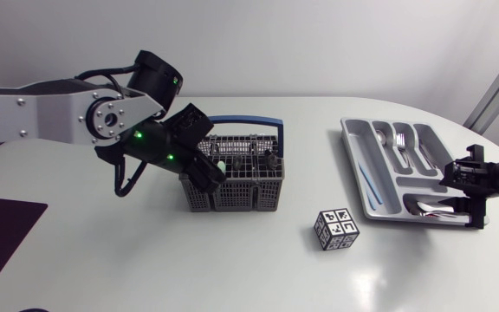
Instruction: Transfer all utensils from the basket to the drawer tray.
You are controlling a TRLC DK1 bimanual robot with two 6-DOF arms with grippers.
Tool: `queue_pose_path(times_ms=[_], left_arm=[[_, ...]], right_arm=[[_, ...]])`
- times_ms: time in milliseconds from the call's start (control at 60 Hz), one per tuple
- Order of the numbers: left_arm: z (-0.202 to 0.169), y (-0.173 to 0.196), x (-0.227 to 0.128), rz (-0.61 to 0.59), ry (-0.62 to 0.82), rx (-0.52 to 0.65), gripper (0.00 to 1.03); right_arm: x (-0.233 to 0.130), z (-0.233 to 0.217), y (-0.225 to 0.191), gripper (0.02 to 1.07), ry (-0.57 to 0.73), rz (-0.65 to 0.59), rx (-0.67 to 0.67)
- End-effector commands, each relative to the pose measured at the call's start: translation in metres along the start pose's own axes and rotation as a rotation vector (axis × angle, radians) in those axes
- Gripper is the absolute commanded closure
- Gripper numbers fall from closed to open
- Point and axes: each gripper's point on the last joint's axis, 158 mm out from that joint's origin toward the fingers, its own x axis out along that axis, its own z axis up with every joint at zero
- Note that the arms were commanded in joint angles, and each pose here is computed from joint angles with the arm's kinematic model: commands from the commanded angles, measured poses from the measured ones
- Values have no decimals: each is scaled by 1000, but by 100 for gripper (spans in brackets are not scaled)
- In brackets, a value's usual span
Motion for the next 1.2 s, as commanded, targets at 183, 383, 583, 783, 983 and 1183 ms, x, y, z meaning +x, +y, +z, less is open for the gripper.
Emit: queue_pose_path(times_ms=[183,383,583,783,983,1183], left_arm=[[11,10,10,-8,15,-178,60],[14,12,13,-7,14,-216,63],[11,14,19,-4,29,-241,70],[11,13,23,-6,32,-255,82],[16,15,21,-2,18,-275,100],[16,14,13,-2,0,-295,100]], right_arm=[[-26,59,12,34,-86,58,200],[-53,115,21,34,-167,57,255],[-73,154,35,34,-230,45,253],[-91,197,68,34,-303,71,226],[-103,229,99,34,-329,89,185],[-106,243,110,34,-340,104,168]])
